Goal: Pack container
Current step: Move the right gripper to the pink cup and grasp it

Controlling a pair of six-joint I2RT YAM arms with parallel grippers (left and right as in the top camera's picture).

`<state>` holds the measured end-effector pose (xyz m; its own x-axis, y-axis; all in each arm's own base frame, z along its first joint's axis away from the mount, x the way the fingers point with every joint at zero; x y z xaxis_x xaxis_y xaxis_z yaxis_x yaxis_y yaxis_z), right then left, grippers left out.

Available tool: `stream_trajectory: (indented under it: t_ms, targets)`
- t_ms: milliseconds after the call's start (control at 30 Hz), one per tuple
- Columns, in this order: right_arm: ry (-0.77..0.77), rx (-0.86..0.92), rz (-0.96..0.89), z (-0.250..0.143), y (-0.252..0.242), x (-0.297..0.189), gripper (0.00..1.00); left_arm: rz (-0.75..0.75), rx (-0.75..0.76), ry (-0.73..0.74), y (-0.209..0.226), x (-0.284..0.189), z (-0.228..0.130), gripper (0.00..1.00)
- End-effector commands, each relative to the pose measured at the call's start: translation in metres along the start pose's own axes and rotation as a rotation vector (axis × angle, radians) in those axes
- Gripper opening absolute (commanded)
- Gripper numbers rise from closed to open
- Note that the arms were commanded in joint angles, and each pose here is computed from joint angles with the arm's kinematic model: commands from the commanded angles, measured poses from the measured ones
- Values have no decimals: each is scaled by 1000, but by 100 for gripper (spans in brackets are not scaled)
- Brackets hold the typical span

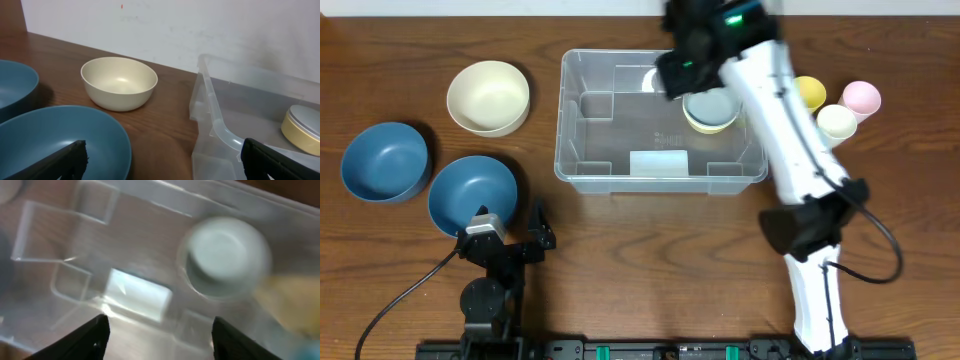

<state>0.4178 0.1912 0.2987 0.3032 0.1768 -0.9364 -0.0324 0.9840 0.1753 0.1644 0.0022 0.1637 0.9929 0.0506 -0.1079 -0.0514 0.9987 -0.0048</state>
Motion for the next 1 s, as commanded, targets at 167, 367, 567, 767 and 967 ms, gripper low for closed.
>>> stream_trajectory:
  t_ms: [167, 367, 567, 767, 967]
  targets:
    - [11, 404, -69, 13, -125, -44, 69, 6, -6, 47, 1, 2, -15, 98]
    - [47, 569, -148, 12, -187, -37, 69, 6, -6, 47, 1, 2, -15, 98]
    - [89, 737, -310, -3, -268, -32, 72, 6, -6, 47, 1, 2, -15, 98]
    - [59, 915, -341, -18, -346, -34, 71, 6, -6, 47, 1, 2, -15, 98]
    - [-14, 960, -264, -19, -390, -18, 70, 6, -6, 47, 1, 2, -15, 98]
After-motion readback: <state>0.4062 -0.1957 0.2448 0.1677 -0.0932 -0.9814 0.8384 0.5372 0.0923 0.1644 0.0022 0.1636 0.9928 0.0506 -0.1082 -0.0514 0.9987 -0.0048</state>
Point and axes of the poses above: each gripper's point midway between its finger pads, its own x axis out along the fingers, its own y axis along the line the jaws close on, z = x × y, the point moved 8 cm from there along -x, back along the fingers, and after that the axes turned 14 degrees about x, right-handed, at the moved point
